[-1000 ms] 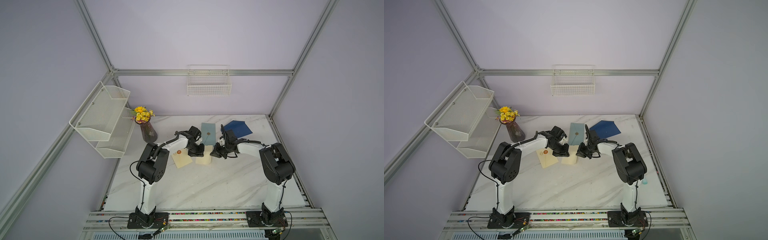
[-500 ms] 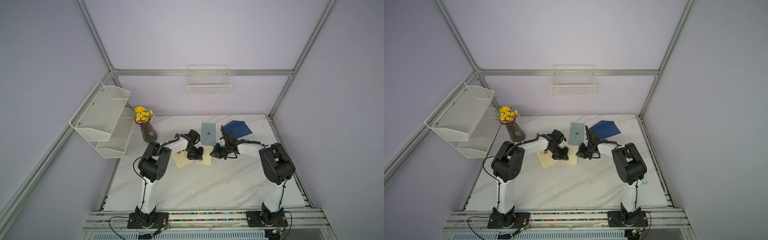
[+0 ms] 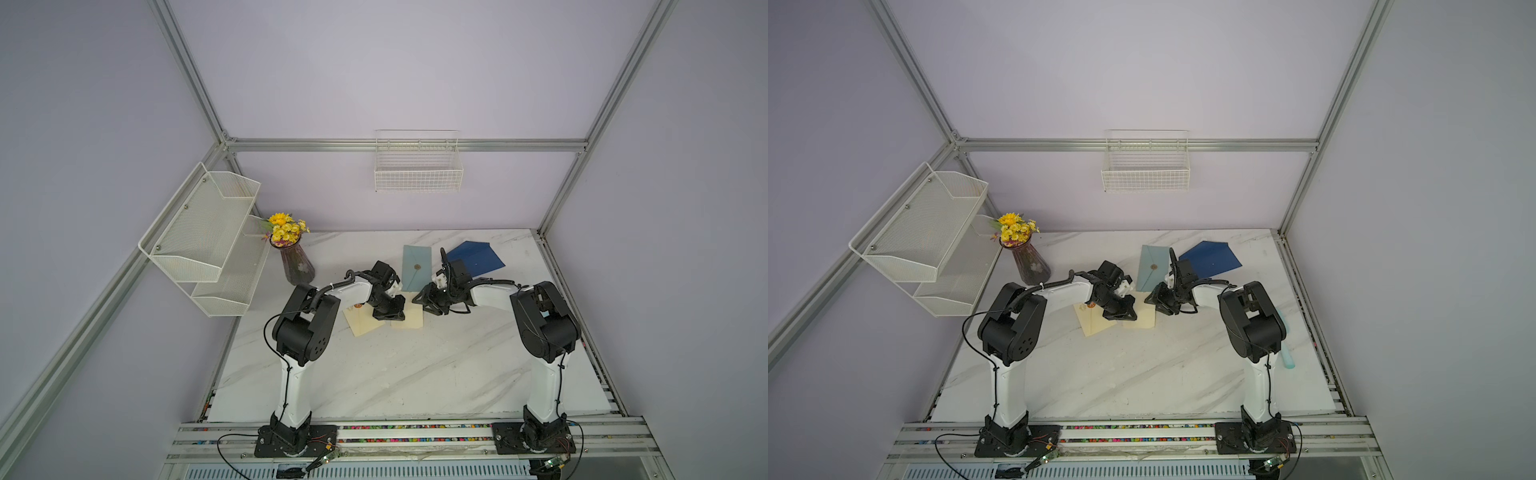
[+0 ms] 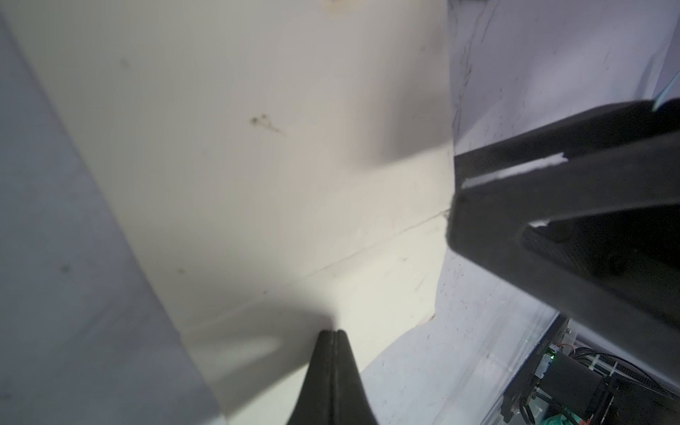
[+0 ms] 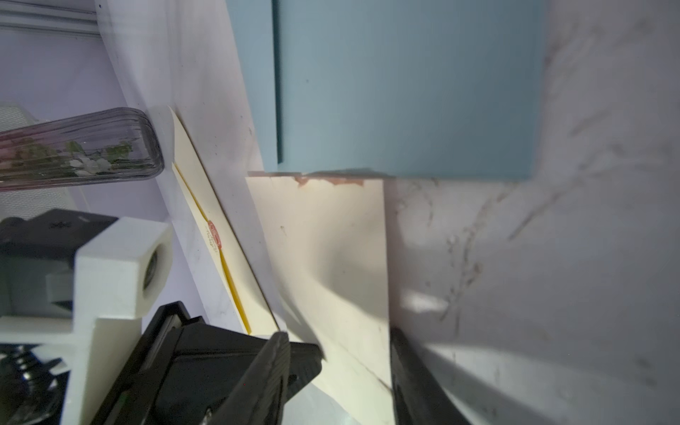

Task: Fold the letter paper in half and place it into the envelope
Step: Pick up the letter paper from the center of the board.

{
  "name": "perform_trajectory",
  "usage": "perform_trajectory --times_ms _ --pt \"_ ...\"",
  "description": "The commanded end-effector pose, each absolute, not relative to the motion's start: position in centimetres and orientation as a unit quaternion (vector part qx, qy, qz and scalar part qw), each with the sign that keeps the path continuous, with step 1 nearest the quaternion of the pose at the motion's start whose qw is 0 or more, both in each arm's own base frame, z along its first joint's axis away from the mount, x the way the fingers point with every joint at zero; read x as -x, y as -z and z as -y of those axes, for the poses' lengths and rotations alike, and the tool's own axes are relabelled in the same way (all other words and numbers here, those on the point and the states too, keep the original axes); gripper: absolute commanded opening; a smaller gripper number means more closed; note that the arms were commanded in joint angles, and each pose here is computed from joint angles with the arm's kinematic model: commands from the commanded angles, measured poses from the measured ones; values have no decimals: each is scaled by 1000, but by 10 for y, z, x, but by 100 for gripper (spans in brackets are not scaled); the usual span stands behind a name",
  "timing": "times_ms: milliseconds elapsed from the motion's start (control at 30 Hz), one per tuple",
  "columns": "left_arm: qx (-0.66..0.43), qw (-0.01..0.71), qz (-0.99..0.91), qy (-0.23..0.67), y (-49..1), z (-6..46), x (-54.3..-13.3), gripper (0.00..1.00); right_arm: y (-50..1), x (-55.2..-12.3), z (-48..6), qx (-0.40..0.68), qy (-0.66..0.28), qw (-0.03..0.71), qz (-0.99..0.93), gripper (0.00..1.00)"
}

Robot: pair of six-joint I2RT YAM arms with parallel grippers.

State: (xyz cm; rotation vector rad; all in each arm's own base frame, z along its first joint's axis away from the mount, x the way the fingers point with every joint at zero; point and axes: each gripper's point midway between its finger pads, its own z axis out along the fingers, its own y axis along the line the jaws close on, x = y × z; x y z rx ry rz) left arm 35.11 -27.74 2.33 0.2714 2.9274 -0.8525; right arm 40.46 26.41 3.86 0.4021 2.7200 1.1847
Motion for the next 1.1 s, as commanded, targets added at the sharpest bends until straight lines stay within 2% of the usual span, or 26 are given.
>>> perform_trajectory --times_ms 0,67,200,233,433,500,567,633,867,967,1067 --pt "-88 -14 -970 226 9 253 -321 0 -27 -416 -257 -149 -386 79 -907 39" --pt "-88 -13 -970 227 8 253 -321 0 -26 -419 -257 -152 -387 77 -906 29" --pt "-89 -10 -969 228 5 253 -321 0 -22 -417 -257 -154 -388 73 -906 1" --pt "-90 -9 -969 229 4 253 -321 0 -22 -416 -257 -154 -388 72 -906 0" --pt "-92 -10 -968 232 3 253 -320 0 -23 -418 -256 -153 -392 78 -904 2" --pt "-92 -10 -968 232 2 253 -319 0 -23 -420 -258 -153 -394 77 -903 23" --pt "-93 -10 -968 232 2 253 -319 0 -24 -424 -259 -153 -398 80 -901 33" --pt "-94 -10 -968 231 2 253 -318 0 -24 -428 -261 -154 -402 80 -899 35" --pt "-95 -11 -968 231 2 252 -316 0 -20 -440 -267 -159 -422 78 -889 32" --pt "-94 -11 -968 231 2 251 -316 0 -17 -443 -270 -160 -432 74 -884 24" --pt "-94 -11 -968 231 2 252 -316 0 -14 -444 -271 -161 -435 71 -883 10"
